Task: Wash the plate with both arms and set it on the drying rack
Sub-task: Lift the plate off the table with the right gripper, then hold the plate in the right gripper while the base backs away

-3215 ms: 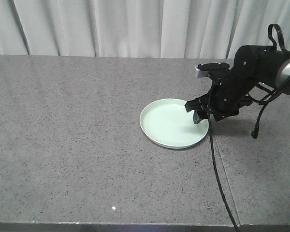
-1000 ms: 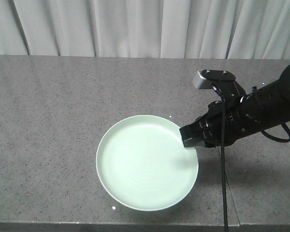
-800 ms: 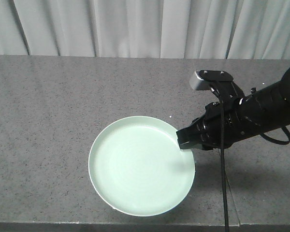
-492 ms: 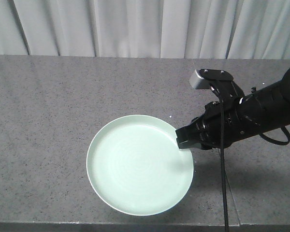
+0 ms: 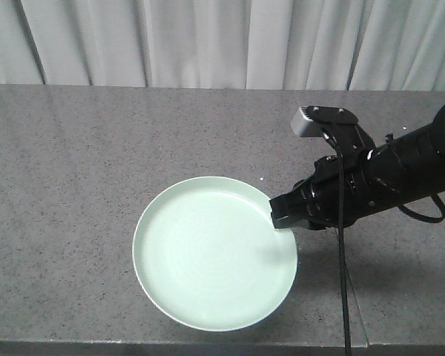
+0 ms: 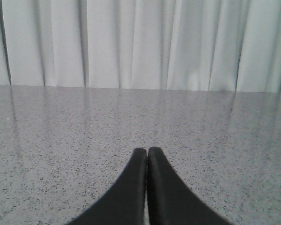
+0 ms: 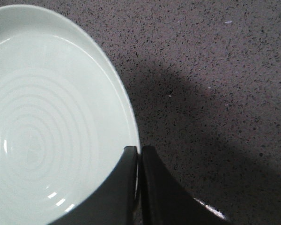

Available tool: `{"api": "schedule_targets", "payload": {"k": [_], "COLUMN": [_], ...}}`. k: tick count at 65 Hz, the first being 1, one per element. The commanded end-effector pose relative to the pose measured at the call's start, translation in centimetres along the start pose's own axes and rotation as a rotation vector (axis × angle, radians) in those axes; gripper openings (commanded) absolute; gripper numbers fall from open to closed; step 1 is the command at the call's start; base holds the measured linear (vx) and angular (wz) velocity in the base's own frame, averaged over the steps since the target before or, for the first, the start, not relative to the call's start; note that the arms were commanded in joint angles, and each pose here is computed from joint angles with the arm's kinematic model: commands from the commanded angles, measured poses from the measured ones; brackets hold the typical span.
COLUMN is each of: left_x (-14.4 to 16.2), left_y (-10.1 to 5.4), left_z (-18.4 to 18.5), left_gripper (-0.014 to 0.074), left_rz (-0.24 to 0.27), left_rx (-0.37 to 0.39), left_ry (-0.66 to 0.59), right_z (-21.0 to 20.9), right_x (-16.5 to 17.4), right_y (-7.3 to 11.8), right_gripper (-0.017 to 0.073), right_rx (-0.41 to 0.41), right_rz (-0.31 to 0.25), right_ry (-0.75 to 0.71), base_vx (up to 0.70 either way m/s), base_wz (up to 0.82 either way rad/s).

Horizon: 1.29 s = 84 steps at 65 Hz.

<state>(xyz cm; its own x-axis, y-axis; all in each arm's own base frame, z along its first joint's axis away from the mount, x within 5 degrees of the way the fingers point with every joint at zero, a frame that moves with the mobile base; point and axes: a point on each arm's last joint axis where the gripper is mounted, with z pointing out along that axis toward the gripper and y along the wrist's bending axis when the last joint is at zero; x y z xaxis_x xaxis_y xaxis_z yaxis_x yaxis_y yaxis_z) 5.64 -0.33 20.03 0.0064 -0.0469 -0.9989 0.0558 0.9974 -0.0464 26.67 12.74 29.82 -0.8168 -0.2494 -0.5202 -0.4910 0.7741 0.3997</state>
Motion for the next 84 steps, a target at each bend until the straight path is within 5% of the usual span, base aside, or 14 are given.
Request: {"api": "schedule_targets", "payload": {"k": [1, 84], "left_x": [-1.68, -1.68], "left_y": [-0.03, -0.03], "left_z": [-0.3, -0.3], "left_gripper": [-0.0007, -0.0007], "left_rz": [-0.015, -0.015], "left_rx": [0.002, 0.002], "left_ry": [-0.118, -0.118], "right_z": [-1.55, -1.55], "right_x": [-0.9, -0.9], "right_y": [0.99, 0.99], "right_gripper": [-0.0001, -0.0001], "right_rx": [-0.02, -0.02], "right_rz": [-0.013, -0.013], "right_ry": [-0.089, -0.089], "base_vx": [0.0, -0.04], "base_wz": [0.0, 0.17]}}
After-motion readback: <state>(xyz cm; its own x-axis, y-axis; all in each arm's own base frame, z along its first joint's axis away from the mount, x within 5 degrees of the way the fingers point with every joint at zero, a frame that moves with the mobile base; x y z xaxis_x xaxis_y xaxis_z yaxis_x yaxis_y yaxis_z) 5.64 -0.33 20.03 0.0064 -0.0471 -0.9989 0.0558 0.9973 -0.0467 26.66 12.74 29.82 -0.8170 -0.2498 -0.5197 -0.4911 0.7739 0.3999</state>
